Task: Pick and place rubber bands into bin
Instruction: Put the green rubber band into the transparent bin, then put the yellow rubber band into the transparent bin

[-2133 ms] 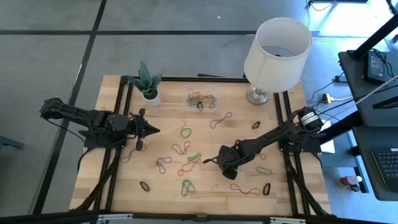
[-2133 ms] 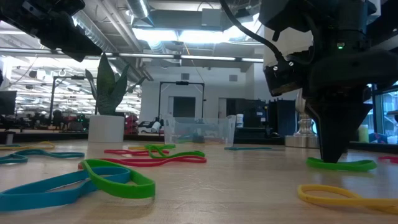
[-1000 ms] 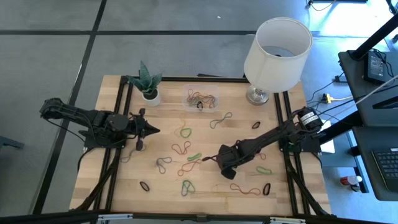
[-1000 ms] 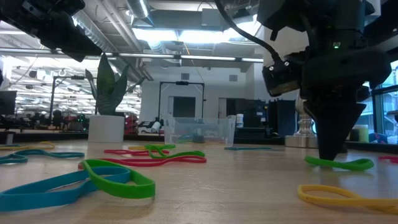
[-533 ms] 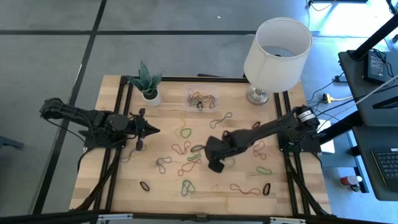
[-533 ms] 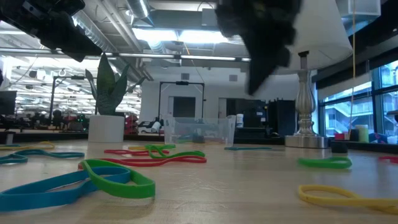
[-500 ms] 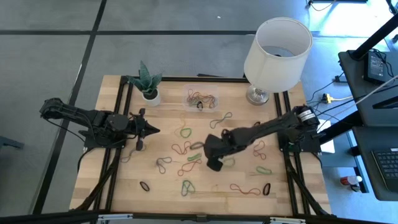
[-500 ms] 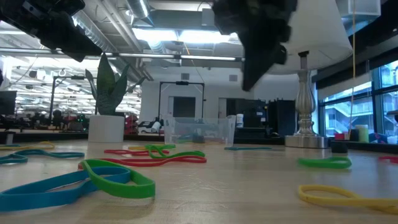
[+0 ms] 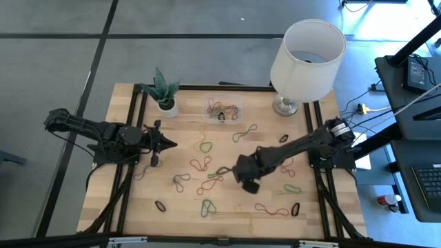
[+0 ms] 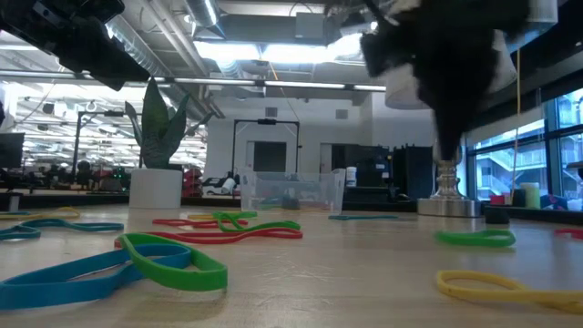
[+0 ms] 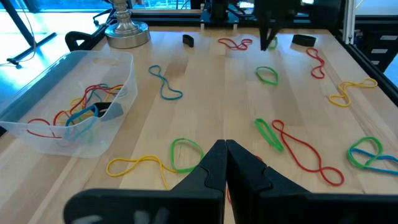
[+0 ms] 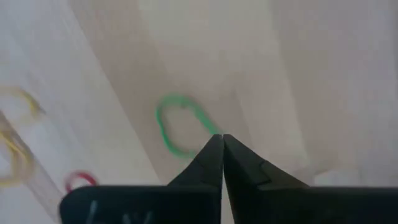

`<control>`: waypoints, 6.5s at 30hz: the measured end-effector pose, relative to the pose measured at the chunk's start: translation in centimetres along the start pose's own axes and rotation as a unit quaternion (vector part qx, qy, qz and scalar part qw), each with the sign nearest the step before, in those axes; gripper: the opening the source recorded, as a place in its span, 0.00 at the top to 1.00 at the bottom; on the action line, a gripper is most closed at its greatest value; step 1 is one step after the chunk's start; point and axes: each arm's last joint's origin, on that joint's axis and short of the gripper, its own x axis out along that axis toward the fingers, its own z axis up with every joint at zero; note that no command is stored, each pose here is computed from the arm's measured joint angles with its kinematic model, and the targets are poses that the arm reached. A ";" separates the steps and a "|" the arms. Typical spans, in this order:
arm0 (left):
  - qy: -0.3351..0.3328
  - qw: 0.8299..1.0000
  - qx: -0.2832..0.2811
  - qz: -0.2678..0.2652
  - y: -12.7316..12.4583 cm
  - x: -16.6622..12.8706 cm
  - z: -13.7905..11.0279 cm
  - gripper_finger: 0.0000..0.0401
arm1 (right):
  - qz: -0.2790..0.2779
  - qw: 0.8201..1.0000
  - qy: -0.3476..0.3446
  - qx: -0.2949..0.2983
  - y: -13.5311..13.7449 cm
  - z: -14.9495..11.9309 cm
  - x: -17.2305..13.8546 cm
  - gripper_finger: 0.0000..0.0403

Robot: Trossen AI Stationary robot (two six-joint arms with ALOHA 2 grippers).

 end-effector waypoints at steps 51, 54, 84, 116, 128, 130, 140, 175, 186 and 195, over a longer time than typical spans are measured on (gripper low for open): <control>0.000 1.000 0.000 0.000 0.0 0.0 0.0 1.00 | 0.088 0.958 -0.194 -0.191 -1.2 -6.8 1.3 0.90; 0.000 1.000 0.000 0.000 0.0 0.0 0.0 1.00 | 0.089 0.958 -0.194 -0.190 -1.1 -6.8 1.3 0.90; 0.000 1.000 0.000 0.000 0.0 0.0 0.0 1.00 | 0.089 0.959 -0.193 -0.189 -1.2 -6.8 1.3 0.90; 0.000 1.000 0.000 0.000 0.0 0.0 0.0 1.00 | 0.050 0.970 -0.115 -0.210 -2.5 -3.7 7.1 0.65; 0.000 1.000 0.000 0.000 0.0 0.0 0.0 1.00 | 0.058 0.982 -0.099 -0.149 -1.9 -3.2 8.2 0.98; 0.000 1.000 0.000 0.000 0.0 0.0 0.0 1.00 | 0.063 0.983 -0.106 -0.138 -1.7 -2.8 7.5 0.97; 0.000 1.000 0.000 0.000 0.0 0.0 0.0 1.00 | 0.035 0.962 -0.261 -0.066 -2.2 4.8 -0.2 0.99; 0.000 1.000 0.000 0.000 0.0 0.0 0.0 1.00 | -0.122 0.940 -0.265 0.178 -21.0 16.2 0.7 0.72; -0.005 1.000 -0.002 -0.001 0.0 0.0 0.1 1.00 | -0.074 0.959 -0.222 0.162 -20.1 15.8 -1.4 0.73; -0.014 0.999 -0.042 0.009 0.0 0.0 0.3 1.00 | -0.027 0.966 -0.245 0.078 -15.3 11.2 -7.3 0.98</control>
